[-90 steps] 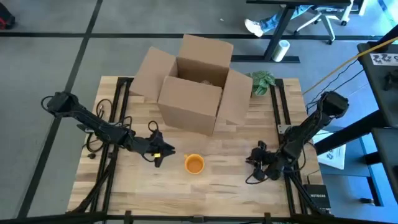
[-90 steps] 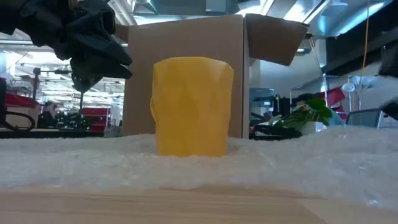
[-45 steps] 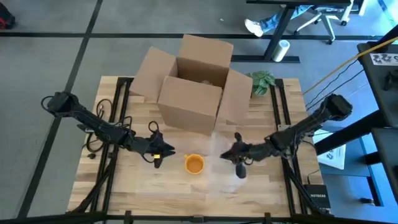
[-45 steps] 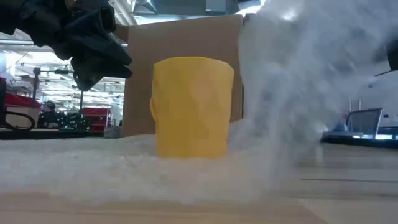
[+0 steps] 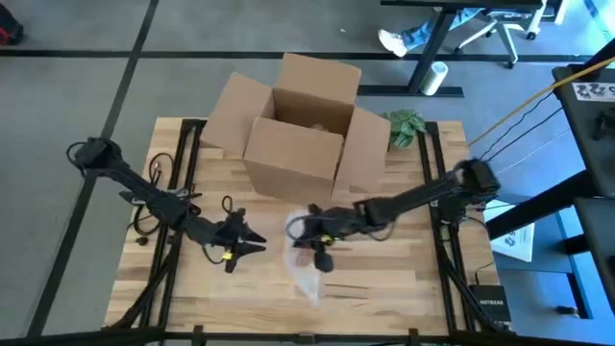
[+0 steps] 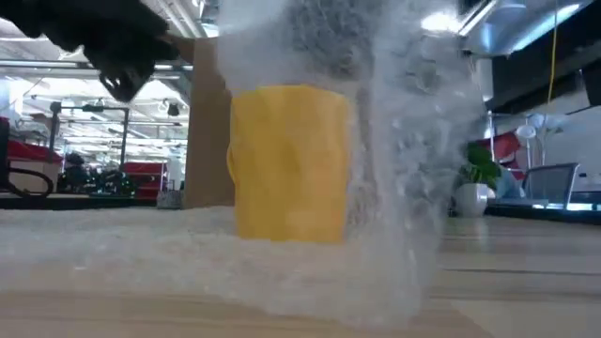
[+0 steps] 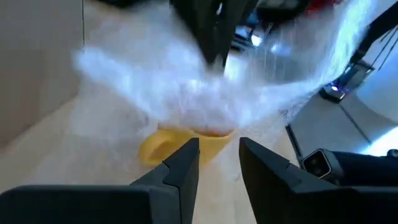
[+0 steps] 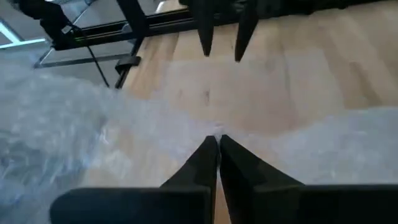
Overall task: Wrap mug
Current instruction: Wrap the yellow mug with the bubble wrap
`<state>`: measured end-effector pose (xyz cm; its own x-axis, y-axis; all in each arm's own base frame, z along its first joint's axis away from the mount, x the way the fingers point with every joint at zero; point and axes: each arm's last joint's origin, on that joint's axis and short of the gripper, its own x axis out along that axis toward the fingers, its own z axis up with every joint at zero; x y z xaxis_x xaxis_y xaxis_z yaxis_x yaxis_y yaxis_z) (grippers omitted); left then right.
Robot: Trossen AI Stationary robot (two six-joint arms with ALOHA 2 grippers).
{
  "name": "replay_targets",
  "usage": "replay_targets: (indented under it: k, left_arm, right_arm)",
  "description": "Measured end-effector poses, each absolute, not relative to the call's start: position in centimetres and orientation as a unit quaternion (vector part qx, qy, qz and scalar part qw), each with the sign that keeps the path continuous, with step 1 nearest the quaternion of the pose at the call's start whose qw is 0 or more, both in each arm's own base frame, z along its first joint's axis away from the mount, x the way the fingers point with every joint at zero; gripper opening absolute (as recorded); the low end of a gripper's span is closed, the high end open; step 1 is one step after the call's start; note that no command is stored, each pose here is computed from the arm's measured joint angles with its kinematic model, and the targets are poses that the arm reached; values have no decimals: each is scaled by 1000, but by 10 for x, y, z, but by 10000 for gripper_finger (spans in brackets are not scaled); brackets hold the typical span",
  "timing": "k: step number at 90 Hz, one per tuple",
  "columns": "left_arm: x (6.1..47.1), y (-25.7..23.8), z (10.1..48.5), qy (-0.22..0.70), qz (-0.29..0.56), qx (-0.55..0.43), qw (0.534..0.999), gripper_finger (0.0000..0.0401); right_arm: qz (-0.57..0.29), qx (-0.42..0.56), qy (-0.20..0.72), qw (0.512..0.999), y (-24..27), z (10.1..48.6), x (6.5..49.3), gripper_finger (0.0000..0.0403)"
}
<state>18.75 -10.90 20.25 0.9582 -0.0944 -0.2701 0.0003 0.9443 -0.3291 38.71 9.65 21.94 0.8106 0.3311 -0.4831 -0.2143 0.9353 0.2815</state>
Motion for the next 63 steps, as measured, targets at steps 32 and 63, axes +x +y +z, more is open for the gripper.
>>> replay_targets:
  k: [32,63]
  left_arm:
    - [166,-122,209,139,-26,-147,979,98]
    - [164,-123,207,143,-16,-133,981,98]
  right_arm:
    - [203,85,278,935,100,239,427,111]
    - [179,74,259,946,91,275,438,157]
